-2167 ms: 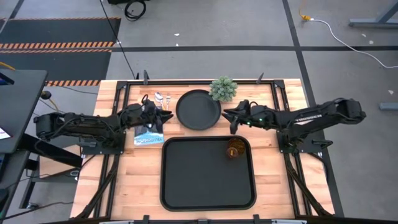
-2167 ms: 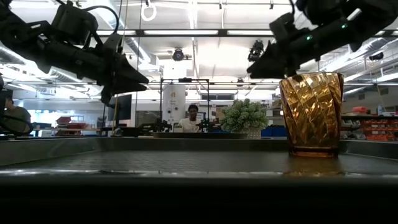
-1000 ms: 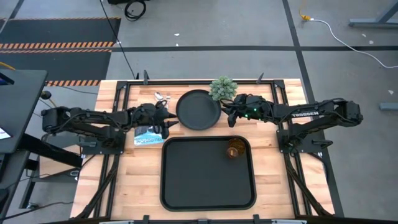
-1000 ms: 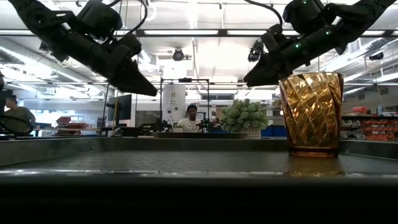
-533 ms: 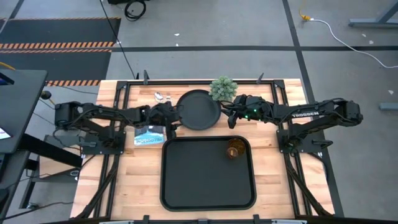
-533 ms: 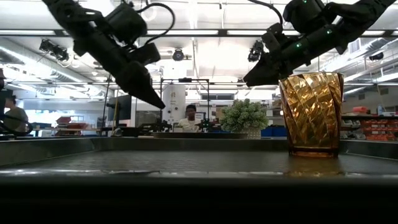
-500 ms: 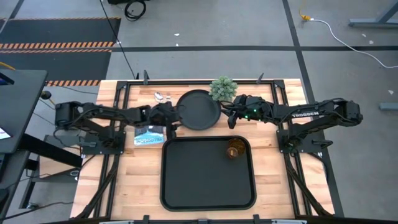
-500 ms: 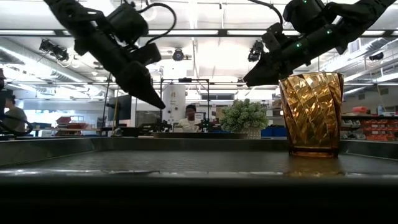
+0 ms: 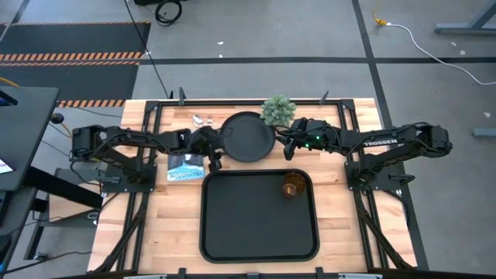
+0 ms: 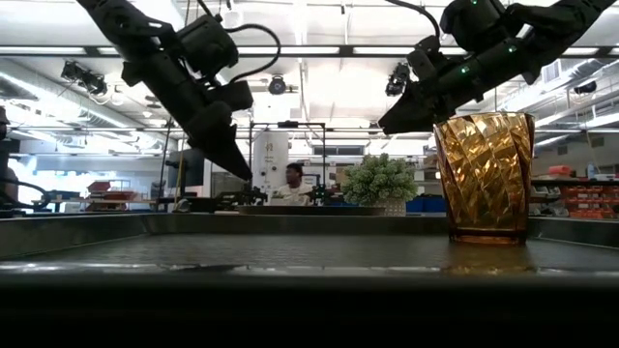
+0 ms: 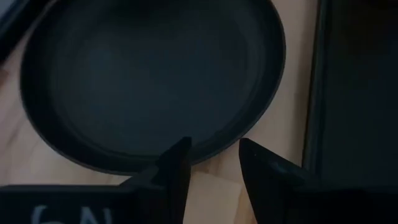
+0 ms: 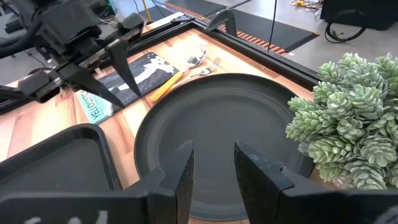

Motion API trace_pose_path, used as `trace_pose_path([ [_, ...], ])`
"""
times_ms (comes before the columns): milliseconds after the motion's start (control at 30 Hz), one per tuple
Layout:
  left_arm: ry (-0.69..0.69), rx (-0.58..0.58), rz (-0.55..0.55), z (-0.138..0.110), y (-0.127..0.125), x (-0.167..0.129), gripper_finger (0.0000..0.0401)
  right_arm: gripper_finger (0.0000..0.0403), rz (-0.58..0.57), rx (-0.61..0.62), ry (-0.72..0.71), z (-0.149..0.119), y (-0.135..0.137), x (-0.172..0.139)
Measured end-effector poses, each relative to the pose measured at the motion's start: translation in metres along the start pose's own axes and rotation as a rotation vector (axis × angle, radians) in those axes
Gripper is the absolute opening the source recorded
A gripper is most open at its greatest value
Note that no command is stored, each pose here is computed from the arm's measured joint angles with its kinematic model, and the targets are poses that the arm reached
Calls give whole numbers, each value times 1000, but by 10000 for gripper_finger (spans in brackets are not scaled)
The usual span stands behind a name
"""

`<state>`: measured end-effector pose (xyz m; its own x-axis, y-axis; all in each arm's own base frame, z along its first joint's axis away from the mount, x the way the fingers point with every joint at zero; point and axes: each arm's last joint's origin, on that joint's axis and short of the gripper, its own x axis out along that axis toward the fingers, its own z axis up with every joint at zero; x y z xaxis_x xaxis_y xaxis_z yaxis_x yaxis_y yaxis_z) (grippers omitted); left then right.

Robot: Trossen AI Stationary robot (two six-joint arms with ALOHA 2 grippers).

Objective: Pick and place plate/cup/fork/spoon on tray
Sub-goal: Put the black plate on the black tray to the bottom left of the orange glass

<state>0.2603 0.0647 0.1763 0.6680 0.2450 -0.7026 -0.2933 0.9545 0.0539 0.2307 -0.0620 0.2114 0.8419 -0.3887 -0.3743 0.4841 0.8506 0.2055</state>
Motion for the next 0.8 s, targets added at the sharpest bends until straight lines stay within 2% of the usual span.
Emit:
trace_pose_path([
  [133, -2, -83, -38, 0, 6, 1, 144, 121, 7, 7, 3, 0, 0, 0],
  [267, -8, -112, -38, 1, 7, 0, 141, 121, 16, 6, 7, 0, 1, 0],
  [433, -95, -165, -19, -1, 14, -8, 123, 121, 21, -3, 4, 0, 2, 0],
  [567, -104, -347, 35, -10, 35, -8, 109, 121, 23, -10, -4, 0, 2, 0],
  [633, -100, -443, 28, -12, 44, -7, 106, 121, 29, -12, -12, 1, 3, 0],
  [800, -91, -596, 33, -14, 52, -7, 120, 121, 60, -57, -39, 2, 10, -2],
])
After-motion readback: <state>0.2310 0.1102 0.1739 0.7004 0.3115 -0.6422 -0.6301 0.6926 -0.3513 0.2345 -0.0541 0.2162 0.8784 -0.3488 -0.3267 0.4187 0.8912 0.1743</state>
